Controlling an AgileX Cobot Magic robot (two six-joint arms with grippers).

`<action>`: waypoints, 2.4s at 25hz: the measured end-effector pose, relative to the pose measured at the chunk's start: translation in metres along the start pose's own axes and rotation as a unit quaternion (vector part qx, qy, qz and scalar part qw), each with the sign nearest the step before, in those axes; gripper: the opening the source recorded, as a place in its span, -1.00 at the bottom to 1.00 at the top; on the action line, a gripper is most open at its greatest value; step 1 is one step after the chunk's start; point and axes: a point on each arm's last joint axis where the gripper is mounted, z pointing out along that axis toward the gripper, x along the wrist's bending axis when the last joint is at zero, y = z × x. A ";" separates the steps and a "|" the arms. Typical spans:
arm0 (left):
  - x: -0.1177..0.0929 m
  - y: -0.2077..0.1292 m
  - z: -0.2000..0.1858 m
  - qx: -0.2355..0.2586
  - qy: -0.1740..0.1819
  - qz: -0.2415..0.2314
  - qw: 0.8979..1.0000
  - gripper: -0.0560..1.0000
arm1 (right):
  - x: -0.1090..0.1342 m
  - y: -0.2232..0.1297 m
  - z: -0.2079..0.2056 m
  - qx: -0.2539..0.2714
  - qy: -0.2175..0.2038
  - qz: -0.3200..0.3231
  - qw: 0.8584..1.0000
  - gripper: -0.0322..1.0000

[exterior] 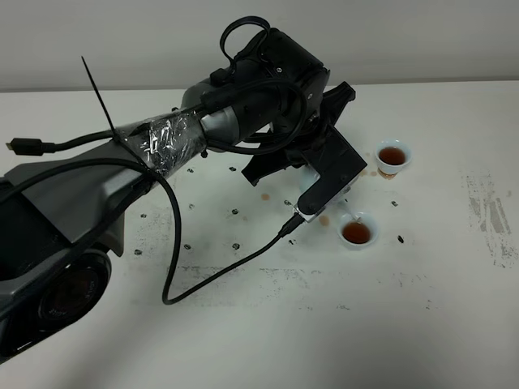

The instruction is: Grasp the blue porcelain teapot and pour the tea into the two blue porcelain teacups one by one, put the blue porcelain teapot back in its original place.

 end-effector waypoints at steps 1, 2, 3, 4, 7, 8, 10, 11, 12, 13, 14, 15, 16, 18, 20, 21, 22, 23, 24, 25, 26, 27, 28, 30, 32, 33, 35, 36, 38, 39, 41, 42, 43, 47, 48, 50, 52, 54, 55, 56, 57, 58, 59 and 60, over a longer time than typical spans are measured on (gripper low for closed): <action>0.000 0.002 0.000 -0.001 0.000 0.002 1.000 -0.89 | 0.000 0.000 0.000 0.000 0.000 0.000 1.000 0.18; 0.001 0.003 0.000 -0.001 0.001 0.003 1.000 -0.89 | 0.000 0.000 0.000 0.000 0.000 0.000 1.000 0.18; 0.001 0.003 0.000 -0.001 0.001 0.004 1.000 -0.89 | 0.000 0.000 0.000 0.000 0.000 0.000 1.000 0.18; 0.001 0.003 0.000 -0.001 0.001 0.004 1.000 -0.89 | 0.000 0.000 0.000 0.000 0.000 0.000 1.000 0.18; 0.001 0.003 0.000 -0.001 0.001 0.004 1.000 -0.89 | 0.000 0.000 0.000 0.000 0.000 0.000 1.000 0.18; 0.001 0.003 0.000 -0.001 0.001 0.004 1.000 -0.89 | 0.000 0.000 0.000 0.000 0.000 0.000 1.000 0.18; 0.001 0.003 0.000 -0.001 0.001 0.004 1.000 -0.89 | 0.000 0.000 0.000 0.000 0.000 0.000 1.000 0.18; 0.001 0.003 0.000 0.000 0.001 0.004 1.000 -0.89 | 0.000 0.000 0.000 0.000 0.000 0.000 1.000 0.18; 0.001 0.003 0.000 0.000 0.001 0.004 1.000 -0.89 | 0.000 0.000 0.000 0.000 0.000 0.000 1.000 0.18; 0.001 0.003 0.000 0.000 0.001 0.004 1.000 -0.89 | 0.000 0.000 0.000 0.000 0.000 0.000 1.000 0.18; 0.001 0.003 0.000 0.000 0.001 0.004 1.000 -0.89 | 0.000 0.000 0.000 0.000 0.000 0.000 1.000 0.18; 0.001 0.003 0.000 0.000 0.001 0.004 1.000 -0.89 | 0.000 0.000 0.000 0.000 0.000 0.000 1.000 0.18; 0.001 0.003 0.000 0.000 0.001 0.004 1.000 -0.89 | 0.000 0.000 0.000 0.000 0.000 0.000 1.000 0.18; 0.001 0.003 0.000 0.000 0.001 0.004 1.000 -0.89 | 0.000 0.000 0.000 0.000 0.000 0.000 1.000 0.18; 0.001 0.003 0.000 0.000 0.001 0.004 1.000 -0.89 | 0.000 0.000 0.000 0.000 0.000 0.000 1.000 0.18; 0.001 0.003 0.000 0.000 0.001 0.003 1.000 -0.89 | 0.000 0.000 0.000 0.000 0.000 0.000 1.000 0.18; 0.001 0.003 0.000 0.000 0.001 -0.001 1.000 -0.89 | 0.000 0.000 0.000 0.000 0.000 0.000 1.000 0.18; 0.001 0.003 0.000 0.000 0.001 -0.008 1.000 -0.89 | 0.000 0.000 0.000 0.000 0.000 0.000 1.000 0.18; 0.001 0.003 0.000 -0.001 0.001 -0.016 1.000 -0.89 | 0.000 0.000 0.000 0.000 0.000 0.000 1.000 0.18; 0.001 0.004 0.000 -0.004 0.001 -0.024 1.000 -0.89 | 0.000 0.000 0.000 0.000 0.000 0.000 1.000 0.18; 0.001 0.004 0.000 -0.008 0.002 -0.035 0.999 -0.89 | 0.000 0.000 0.000 0.000 0.000 0.000 1.000 0.18; 0.001 0.005 0.000 -0.014 0.003 -0.045 0.999 -0.89 | 0.000 0.000 0.000 0.000 0.000 0.000 1.000 0.18; 0.001 0.005 0.000 -0.019 0.003 -0.056 0.998 -0.89 | 0.000 0.000 0.000 0.000 0.000 0.000 1.000 0.18; 0.001 0.005 0.000 -0.034 0.003 -0.083 0.996 -0.89 | 0.000 0.000 0.000 0.000 0.000 0.000 1.000 0.18; 0.001 0.001 -0.004 -0.056 0.007 -0.119 0.991 -0.89 | 0.000 0.000 0.000 0.000 0.000 0.000 1.000 0.18; 0.000 -0.002 -0.008 -0.071 0.008 -0.142 0.987 -0.89 | 0.000 0.000 0.000 0.000 0.000 0.000 1.000 0.18; -0.001 -0.012 -0.017 -0.101 0.010 -0.188 0.977 -0.89 | 0.000 0.000 0.000 0.000 0.000 0.000 1.000 0.18; -0.003 -0.019 -0.023 -0.120 0.009 -0.213 0.970 -0.89 | 0.000 0.000 0.000 0.000 0.000 0.000 1.000 0.18; -0.009 -0.034 -0.032 -0.158 0.001 -0.259 0.953 -0.89 | 0.000 0.000 0.000 0.000 0.000 0.000 1.000 0.18; -0.013 -0.045 -0.037 -0.179 -0.002 -0.285 0.942 -0.89 | 0.000 0.000 0.000 0.000 0.000 0.000 1.000 0.18; -0.019 -0.059 -0.040 -0.224 -0.009 -0.325 0.919 -0.89 | 0.000 0.000 0.000 0.000 0.000 0.000 1.000 0.18; -0.023 -0.070 -0.041 -0.253 -0.013 -0.351 0.901 -0.89 | 0.000 0.000 0.000 0.000 0.000 0.000 1.000 0.18; -0.026 -0.077 -0.041 -0.271 -0.015 -0.368 0.889 -0.89 | 0.000 0.000 0.000 0.000 0.000 0.000 1.000 0.18; -0.037 -0.097 -0.031 -0.343 -0.029 -0.422 0.839 -0.89 | 0.000 0.000 0.000 0.000 0.000 0.000 1.000 0.18; -0.037 -0.098 -0.025 -0.357 -0.032 -0.431 0.828 -0.89 | 0.000 0.000 0.000 0.000 0.000 0.000 1.000 0.18; -0.039 -0.098 -0.010 -0.372 -0.042 -0.443 0.815 -0.89 | 0.000 0.000 0.000 0.000 0.000 0.000 1.000 0.18; -0.041 -0.096 0.007 -0.382 -0.054 -0.454 0.803 -0.89 | 0.000 0.000 0.000 0.000 0.000 0.000 1.000 0.18; -0.042 -0.093 0.022 -0.393 -0.061 -0.466 0.790 -0.89 | 0.000 0.000 0.000 0.000 0.000 0.000 1.000 0.18; -0.043 -0.092 0.028 -0.398 -0.064 -0.470 0.785 -0.89 | 0.000 0.000 0.000 0.000 0.000 0.000 1.000 0.18; -0.044 -0.091 0.035 -0.400 -0.069 -0.475 0.781 -0.89 | 0.000 0.000 0.000 0.000 0.000 0.000 1.000 0.18; -0.045 -0.090 0.039 -0.401 -0.073 -0.477 0.779 -0.89 | 0.000 0.000 0.000 0.000 0.000 0.000 1.000 0.18; -0.047 -0.089 0.044 -0.400 -0.078 -0.482 0.776 -0.89 | 0.000 0.000 0.000 0.000 0.000 0.000 1.000 0.18; -0.048 -0.089 0.049 -0.399 -0.085 -0.488 0.771 -0.89 | 0.000 0.000 0.000 0.000 0.000 0.000 1.000 0.18; -0.049 -0.088 0.053 -0.398 -0.091 -0.496 0.767 -0.89 | 0.000 0.000 0.000 0.000 0.000 0.000 1.000 0.18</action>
